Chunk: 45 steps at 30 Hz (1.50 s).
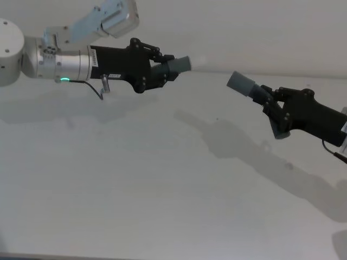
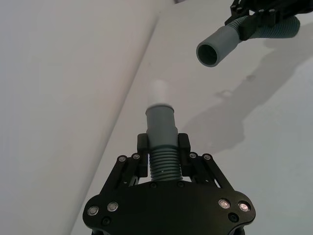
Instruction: Use both hands to pick up one end of the pipe from the table, align the ends, and insert them.
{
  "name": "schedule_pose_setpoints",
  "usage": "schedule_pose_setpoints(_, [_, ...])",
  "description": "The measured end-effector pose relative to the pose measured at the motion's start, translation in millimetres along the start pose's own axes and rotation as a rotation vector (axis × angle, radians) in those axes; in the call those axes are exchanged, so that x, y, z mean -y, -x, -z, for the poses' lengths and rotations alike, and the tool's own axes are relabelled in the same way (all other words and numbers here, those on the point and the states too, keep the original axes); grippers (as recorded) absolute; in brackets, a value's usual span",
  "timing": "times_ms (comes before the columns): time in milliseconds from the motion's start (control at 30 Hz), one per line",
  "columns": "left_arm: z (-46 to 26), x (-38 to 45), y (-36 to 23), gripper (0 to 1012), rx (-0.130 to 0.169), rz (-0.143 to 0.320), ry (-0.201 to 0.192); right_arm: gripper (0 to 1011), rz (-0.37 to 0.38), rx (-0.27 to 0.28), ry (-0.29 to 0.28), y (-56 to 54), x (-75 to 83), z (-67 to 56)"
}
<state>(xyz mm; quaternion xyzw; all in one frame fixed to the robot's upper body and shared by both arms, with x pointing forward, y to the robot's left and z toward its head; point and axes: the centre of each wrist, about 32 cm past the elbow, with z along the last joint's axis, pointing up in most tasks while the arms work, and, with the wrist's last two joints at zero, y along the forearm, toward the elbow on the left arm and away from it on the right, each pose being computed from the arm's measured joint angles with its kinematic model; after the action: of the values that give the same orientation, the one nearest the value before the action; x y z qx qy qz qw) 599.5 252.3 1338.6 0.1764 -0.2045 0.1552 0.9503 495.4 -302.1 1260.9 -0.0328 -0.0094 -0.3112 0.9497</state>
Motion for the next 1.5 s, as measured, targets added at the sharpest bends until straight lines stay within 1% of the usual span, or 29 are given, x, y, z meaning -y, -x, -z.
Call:
schedule_pose_setpoints(33, [-0.6,-0.3,-1.2,347,0.007,0.011,0.003,155,-0.009,-0.002,0.001,-1.6,0.5,-0.4])
schedule_pose_setpoints(67, [-0.9,-0.4,-2.0,347,0.01,0.015,0.004,155,-0.024,-0.005,0.002,-5.2,1.6,-1.0])
schedule_pose_setpoints(267, [-3.1,0.0,-6.1,347,0.033,0.057,0.013,155,-0.072,-0.021,0.002,-16.3,4.7,-2.9])
schedule_pose_setpoints(433, [-4.2,1.1,-8.7,347,0.046,0.091,0.021,155,-0.098,-0.029,0.003,-22.9,6.6,-3.9])
schedule_pose_setpoints(567, [-5.6,2.9,-11.3,347,0.058,0.128,0.035,155,-0.12,-0.035,0.004,-28.2,8.1,-5.3])
schedule_pose_setpoints(600, [-6.4,3.8,-12.2,347,0.063,0.144,0.039,155,-0.124,-0.036,0.005,-29.0,8.3,-5.3])
schedule_pose_setpoints(667, [-6.7,4.6,-12.7,347,0.066,0.16,0.044,155,-0.133,-0.039,0.006,-31.3,8.7,-5.8])
schedule_pose_setpoints(700, [-7.4,5.4,-13.6,347,0.071,0.176,0.049,155,-0.135,-0.039,0.007,-32.0,8.9,-6.0])
schedule_pose_setpoints(1033, [-11.5,10.1,-18.0,347,0.091,0.257,0.067,155,-0.177,-0.045,0.022,-39.9,8.9,-7.3])
schedule_pose_setpoints(1067, [-11.5,10.1,-18.0,347,0.091,0.257,0.067,155,-0.18,-0.045,0.024,-40.3,8.8,-7.5])
schedule_pose_setpoints(1267, [-13.8,12.2,-20.3,347,0.098,0.295,0.068,155,-0.206,-0.047,0.04,-44.1,9.1,-8.2])
schedule_pose_setpoints(1500, [-15.8,13.8,-21.9,347,0.102,0.321,0.065,155,-0.236,-0.047,0.068,-48.5,11.6,-9.6])
